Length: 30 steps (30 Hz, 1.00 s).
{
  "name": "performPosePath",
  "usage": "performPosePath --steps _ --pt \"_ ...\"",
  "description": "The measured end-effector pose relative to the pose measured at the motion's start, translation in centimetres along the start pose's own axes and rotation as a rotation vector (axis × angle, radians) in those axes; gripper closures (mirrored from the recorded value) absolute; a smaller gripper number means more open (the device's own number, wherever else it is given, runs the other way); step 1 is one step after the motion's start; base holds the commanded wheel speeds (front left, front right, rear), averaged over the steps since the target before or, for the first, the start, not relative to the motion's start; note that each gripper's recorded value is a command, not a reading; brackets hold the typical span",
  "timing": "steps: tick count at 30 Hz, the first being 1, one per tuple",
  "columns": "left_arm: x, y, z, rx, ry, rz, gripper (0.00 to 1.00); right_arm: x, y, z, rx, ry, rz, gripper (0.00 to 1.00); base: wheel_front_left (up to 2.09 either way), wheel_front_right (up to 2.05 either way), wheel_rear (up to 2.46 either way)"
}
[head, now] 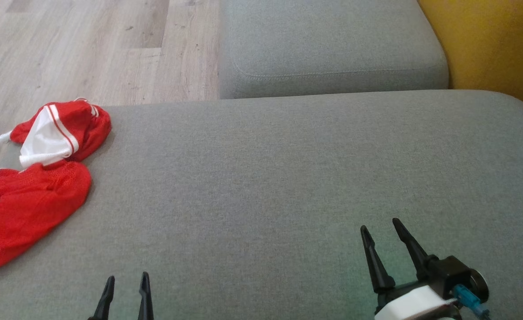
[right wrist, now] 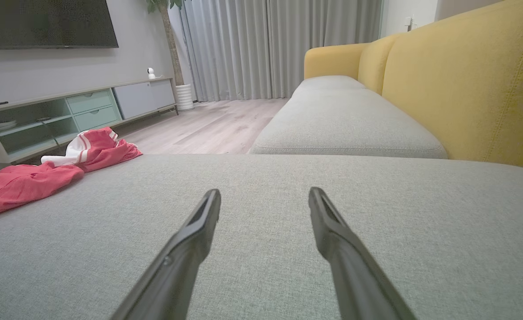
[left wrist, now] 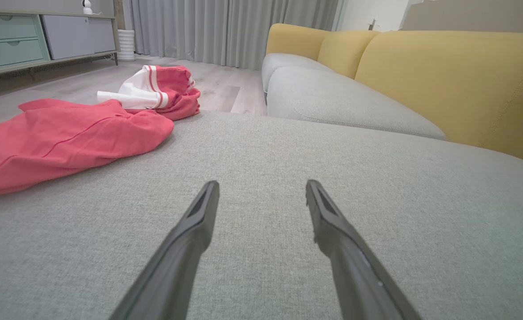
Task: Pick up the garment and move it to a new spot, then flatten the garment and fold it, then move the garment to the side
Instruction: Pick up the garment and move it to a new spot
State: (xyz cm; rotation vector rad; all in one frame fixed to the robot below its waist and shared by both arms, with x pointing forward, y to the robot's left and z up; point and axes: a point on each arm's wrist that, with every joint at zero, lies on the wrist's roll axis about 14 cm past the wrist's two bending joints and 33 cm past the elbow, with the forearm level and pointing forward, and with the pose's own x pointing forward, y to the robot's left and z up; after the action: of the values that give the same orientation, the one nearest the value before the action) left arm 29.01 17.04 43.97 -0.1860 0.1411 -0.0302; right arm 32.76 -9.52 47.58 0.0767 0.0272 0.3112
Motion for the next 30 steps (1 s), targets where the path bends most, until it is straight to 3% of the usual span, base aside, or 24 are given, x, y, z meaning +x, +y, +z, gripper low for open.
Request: performPosePath --steps 18,30 --pt "-1.4 2.5 0.0 -0.014 -0.009 0.101 0.00 1.6 1.8 -0.2 -0.005 0.014 0.073 0.00 0.00 0.00 0.00" --pt "-5.2 6.6 2.0 -0.030 -0.084 0.282 0.00 4.2 7.5 -0.4 0.001 0.027 0.270 0.00 0.00 0.00 0.00"
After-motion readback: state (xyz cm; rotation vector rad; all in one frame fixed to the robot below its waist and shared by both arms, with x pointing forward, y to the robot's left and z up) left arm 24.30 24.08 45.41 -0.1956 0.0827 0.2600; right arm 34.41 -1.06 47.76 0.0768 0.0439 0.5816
